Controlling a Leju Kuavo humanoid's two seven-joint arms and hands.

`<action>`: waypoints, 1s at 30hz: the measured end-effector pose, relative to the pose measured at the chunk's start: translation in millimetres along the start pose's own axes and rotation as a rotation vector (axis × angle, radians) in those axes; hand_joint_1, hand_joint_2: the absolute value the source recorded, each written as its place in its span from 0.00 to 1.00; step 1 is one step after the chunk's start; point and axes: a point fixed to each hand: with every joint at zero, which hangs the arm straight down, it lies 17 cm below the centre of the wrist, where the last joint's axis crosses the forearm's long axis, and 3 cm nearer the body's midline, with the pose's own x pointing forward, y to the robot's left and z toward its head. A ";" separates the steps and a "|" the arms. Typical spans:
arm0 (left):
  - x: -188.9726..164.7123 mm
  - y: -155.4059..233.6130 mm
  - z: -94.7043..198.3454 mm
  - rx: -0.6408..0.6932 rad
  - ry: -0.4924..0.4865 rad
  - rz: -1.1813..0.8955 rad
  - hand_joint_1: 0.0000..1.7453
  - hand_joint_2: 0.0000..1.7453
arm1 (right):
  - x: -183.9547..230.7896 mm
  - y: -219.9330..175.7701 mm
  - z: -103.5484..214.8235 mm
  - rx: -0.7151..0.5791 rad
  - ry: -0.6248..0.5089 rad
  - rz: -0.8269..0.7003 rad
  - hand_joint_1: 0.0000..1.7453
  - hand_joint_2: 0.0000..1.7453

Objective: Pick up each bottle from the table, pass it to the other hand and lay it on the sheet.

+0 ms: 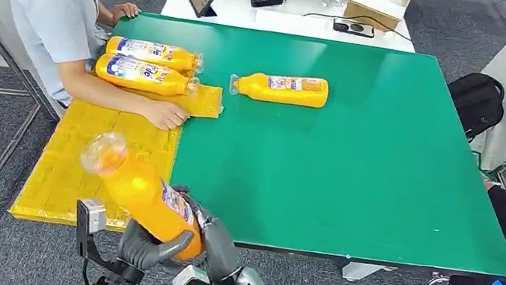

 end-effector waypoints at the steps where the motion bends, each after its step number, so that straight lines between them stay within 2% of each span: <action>1: 0.6 0.2 -0.1 -0.001 -0.001 0.004 1.00 1.00 | 0.0 -0.2 0.1 -0.003 -0.002 0.013 0.00 0.00; 10: 9.6 -0.3 -8.6 -0.009 -0.010 0.087 1.00 1.00 | 16.5 -17.8 -3.6 -0.098 -0.077 0.144 0.00 0.00; 15: 18.2 10.0 -27.8 0.020 -0.034 0.013 1.00 1.00 | 34.3 -25.2 -3.0 -0.151 -0.129 0.163 0.00 0.00; 22: 34.2 24.8 -37.4 0.054 -0.086 0.015 1.00 1.00 | 42.1 -29.6 2.6 -0.172 -0.156 0.171 0.00 0.00; 25: 48.9 44.4 -46.9 0.141 -0.143 -0.124 0.99 1.00 | 47.9 -38.9 6.0 -0.218 -0.166 0.169 0.00 0.00; 30: 93.1 71.7 -61.8 0.291 -0.334 -0.637 1.00 1.00 | 75.8 -48.9 6.6 -0.260 -0.237 0.158 0.00 0.00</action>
